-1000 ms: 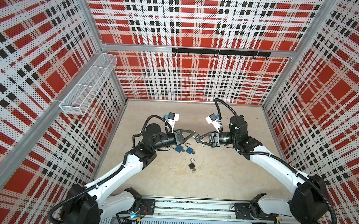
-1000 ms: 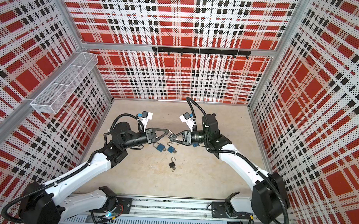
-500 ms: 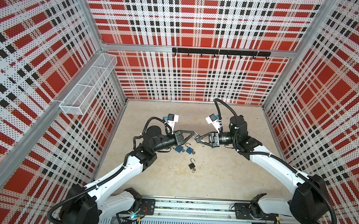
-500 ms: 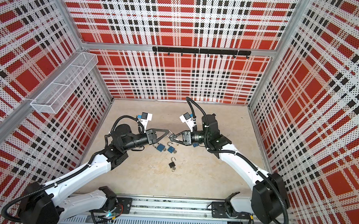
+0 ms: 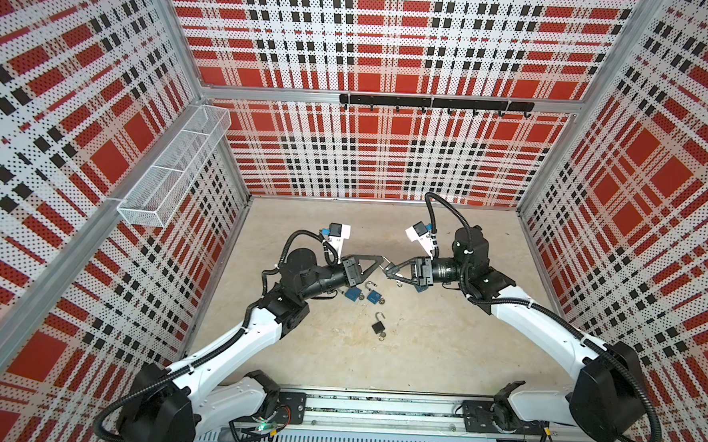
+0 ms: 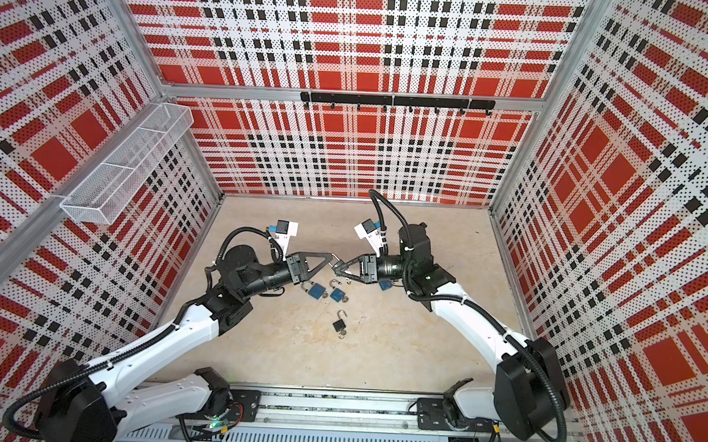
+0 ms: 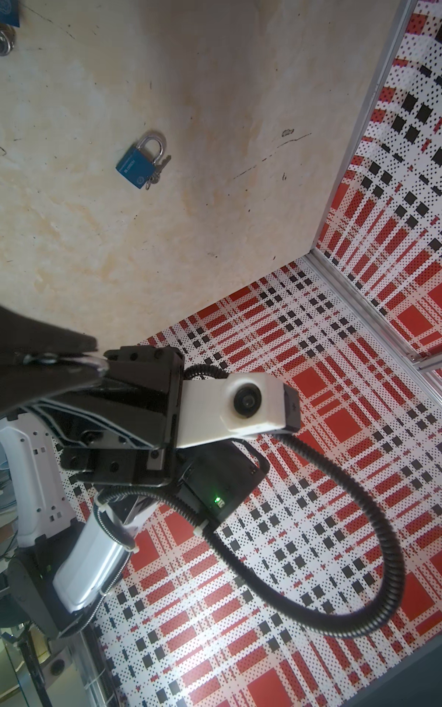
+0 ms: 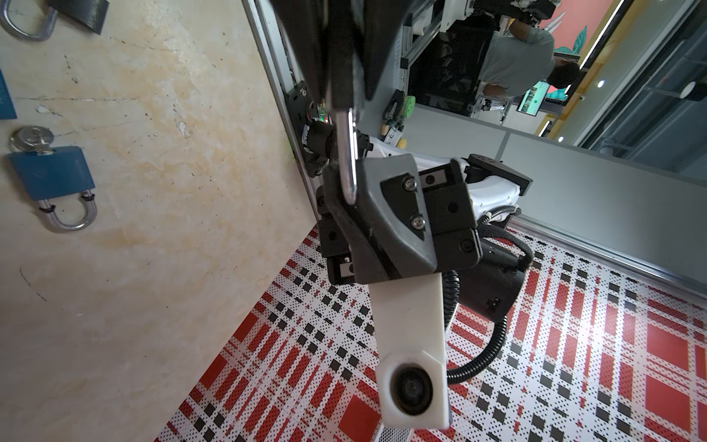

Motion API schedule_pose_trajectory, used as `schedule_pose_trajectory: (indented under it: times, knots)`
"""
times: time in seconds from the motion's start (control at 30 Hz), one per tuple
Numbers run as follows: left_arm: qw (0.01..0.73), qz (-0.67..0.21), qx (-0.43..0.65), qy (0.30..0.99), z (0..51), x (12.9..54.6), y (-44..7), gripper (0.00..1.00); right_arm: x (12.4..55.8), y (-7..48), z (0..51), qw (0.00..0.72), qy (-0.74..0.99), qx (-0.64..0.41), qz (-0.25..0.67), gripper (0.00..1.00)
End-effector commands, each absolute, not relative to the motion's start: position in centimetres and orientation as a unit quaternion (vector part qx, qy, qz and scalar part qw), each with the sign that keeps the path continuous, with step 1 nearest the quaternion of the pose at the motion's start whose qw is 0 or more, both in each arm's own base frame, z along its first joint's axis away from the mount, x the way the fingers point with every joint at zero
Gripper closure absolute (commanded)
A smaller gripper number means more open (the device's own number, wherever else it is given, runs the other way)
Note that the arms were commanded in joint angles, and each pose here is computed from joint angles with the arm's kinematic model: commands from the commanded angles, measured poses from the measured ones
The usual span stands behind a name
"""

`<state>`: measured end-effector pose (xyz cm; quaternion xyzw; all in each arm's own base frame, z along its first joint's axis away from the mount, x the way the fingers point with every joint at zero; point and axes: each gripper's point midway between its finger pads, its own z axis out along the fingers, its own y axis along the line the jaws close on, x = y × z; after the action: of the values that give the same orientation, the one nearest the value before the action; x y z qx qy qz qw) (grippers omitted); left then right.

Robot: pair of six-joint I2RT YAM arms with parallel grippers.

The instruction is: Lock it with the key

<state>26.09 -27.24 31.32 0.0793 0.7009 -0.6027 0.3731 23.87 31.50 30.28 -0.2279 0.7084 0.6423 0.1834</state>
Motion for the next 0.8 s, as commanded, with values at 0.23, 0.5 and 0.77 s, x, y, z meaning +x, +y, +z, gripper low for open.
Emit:
schedule_pose_trajectory:
  times: [0.23,0.5,0.77]
  knots:
    - [0.286,-0.598,0.114,0.739,26.8,23.6,-28.8,1.00,24.0,31.8,35.9,0.270,0.638,-0.270,0.669,1.00]
    - [0.271,-0.607,0.111,0.739,26.5,21.6,-29.6,1.00,24.8,31.9,35.7,0.282,0.641,-0.261,0.664,1.00]
    - [0.252,-0.612,0.109,0.742,25.8,19.7,-30.5,1.00,25.3,32.0,35.8,0.296,0.642,-0.260,0.658,1.00]
